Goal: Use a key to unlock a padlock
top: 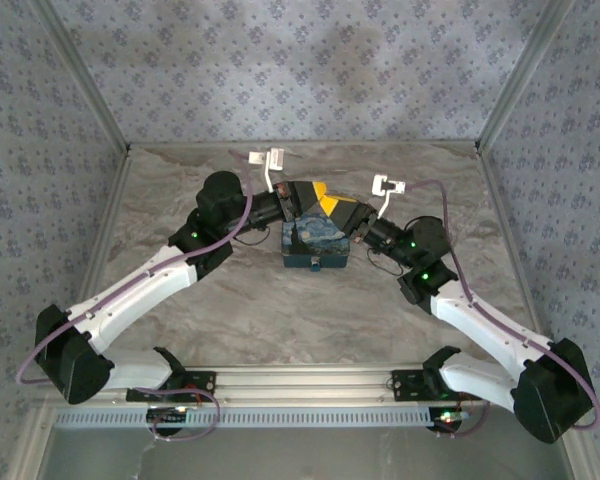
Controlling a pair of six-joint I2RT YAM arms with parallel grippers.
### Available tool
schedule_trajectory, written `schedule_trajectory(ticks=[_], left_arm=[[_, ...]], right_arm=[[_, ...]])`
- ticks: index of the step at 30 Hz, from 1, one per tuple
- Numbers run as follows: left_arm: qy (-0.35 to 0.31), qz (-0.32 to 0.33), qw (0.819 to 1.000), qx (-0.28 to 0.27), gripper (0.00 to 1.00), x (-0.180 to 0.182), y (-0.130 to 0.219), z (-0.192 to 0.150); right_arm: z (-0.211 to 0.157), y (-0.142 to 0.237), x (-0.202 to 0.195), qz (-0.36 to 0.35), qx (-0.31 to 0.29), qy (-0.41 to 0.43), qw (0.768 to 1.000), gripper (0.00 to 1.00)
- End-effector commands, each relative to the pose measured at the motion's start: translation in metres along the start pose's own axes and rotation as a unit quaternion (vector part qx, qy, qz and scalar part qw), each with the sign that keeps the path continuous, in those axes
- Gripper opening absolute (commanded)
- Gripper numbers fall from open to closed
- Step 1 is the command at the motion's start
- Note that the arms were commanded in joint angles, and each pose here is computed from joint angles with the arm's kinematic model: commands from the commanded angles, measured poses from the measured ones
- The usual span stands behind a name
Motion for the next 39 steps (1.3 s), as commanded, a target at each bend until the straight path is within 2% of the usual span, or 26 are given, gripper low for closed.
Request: schedule_trajectory(ticks=[1,6,14,15,17,18,19,26,29,35,39], left_arm=[[-0.015,-0.006,1.000,-0.019,0.00,-0.008,0.006,0.008],[-0.018,-0.006,1.000,-0.022,0.00,-0.009,0.008,0.010],[-0.018,-0.009,0.999,-0.024,0.00,-0.011,0.009,0.013],[-0.018,-0.010,0.999,-0.025,0.00,-0.011,0.009,0.013],[-0.019,-0.009,0.999,-0.025,0.00,-0.012,0.009,0.013],[-0.019,-0.009,1.000,-0.023,0.00,-0.011,0.009,0.012],[-0.018,-0.006,1.000,-0.022,0.00,-0.010,0.009,0.011],[-0.012,-0.008,1.000,-0.020,0.00,-0.008,0.006,0.009],[-0.011,-0.010,1.000,-0.020,0.00,-0.009,0.005,0.009],[-0.010,-0.011,1.000,-0.021,0.00,-0.008,0.004,0.009],[-0.009,-0.012,1.000,-0.019,0.00,-0.008,0.003,0.008]], right_arm=[[0.002,-0.002,0.018,0.032,0.003,0.022,0.999,0.08],[0.000,0.000,0.017,0.030,0.006,0.026,0.999,0.00],[0.000,0.004,0.018,0.023,0.003,0.033,0.999,0.00],[0.000,0.005,0.015,0.015,0.000,0.029,0.999,0.03],[0.003,0.008,0.012,0.007,-0.008,0.021,1.000,0.35],[0.004,0.009,0.011,0.004,-0.014,0.019,1.000,0.42],[0.003,0.011,0.012,0.005,-0.015,0.021,1.000,0.45],[0.002,0.007,0.021,0.019,-0.003,0.027,0.999,0.45],[0.001,0.004,0.021,0.021,0.002,0.025,0.999,0.41],[0.000,-0.001,0.019,0.017,0.006,0.023,1.000,0.40],[0.001,-0.003,0.017,0.015,0.005,0.022,1.000,0.33]])
Point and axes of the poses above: each hand's point on the last joint's axis, 136 mm out from that joint toward the fingers, its own y axis back along the fingers, its own x axis along the line the jaws close on, z = x × y, the point moved 4 cm from there along y, back along the fingers, and after that the axes turned 15 degrees about -y, right-handed, at the moved point
